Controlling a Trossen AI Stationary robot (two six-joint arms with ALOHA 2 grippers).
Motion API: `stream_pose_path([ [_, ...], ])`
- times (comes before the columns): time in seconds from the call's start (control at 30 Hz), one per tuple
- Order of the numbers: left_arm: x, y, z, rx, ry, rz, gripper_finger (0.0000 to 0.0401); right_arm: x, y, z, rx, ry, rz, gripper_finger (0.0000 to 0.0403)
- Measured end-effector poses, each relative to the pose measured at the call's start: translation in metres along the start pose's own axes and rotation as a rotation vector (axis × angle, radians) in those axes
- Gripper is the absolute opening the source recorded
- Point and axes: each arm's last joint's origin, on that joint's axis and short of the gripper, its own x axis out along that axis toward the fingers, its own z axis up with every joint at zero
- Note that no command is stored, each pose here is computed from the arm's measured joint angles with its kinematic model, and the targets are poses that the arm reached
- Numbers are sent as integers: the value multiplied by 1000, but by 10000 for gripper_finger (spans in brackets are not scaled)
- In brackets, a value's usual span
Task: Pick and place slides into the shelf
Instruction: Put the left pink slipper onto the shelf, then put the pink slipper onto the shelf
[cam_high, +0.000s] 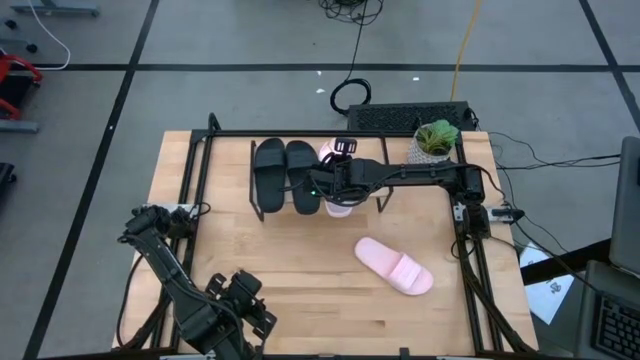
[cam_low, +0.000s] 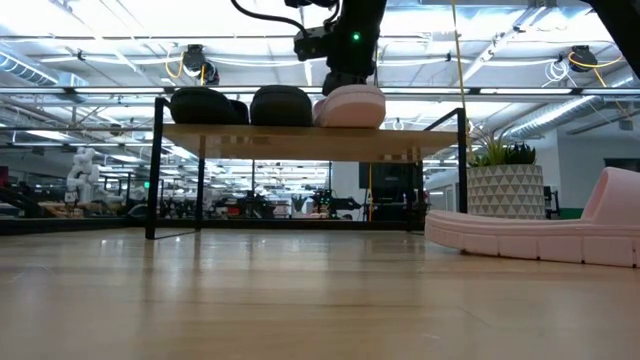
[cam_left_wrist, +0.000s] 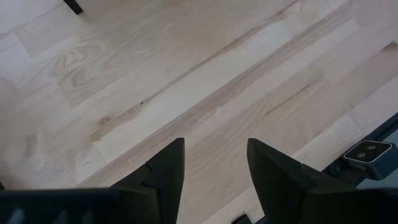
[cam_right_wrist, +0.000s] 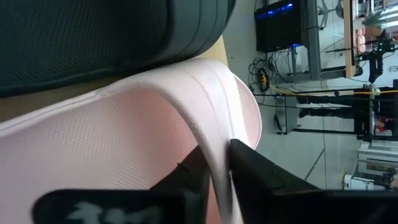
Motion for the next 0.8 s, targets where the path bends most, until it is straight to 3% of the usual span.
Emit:
stream_pose_path([
  [0.33, 0, 0, 0, 1, 0, 0, 172, 0, 0, 0, -8, -4, 4, 141],
  [0.8, 0, 0, 0, 1, 0, 0, 172, -16, 7, 2, -64, -26, 6, 172],
])
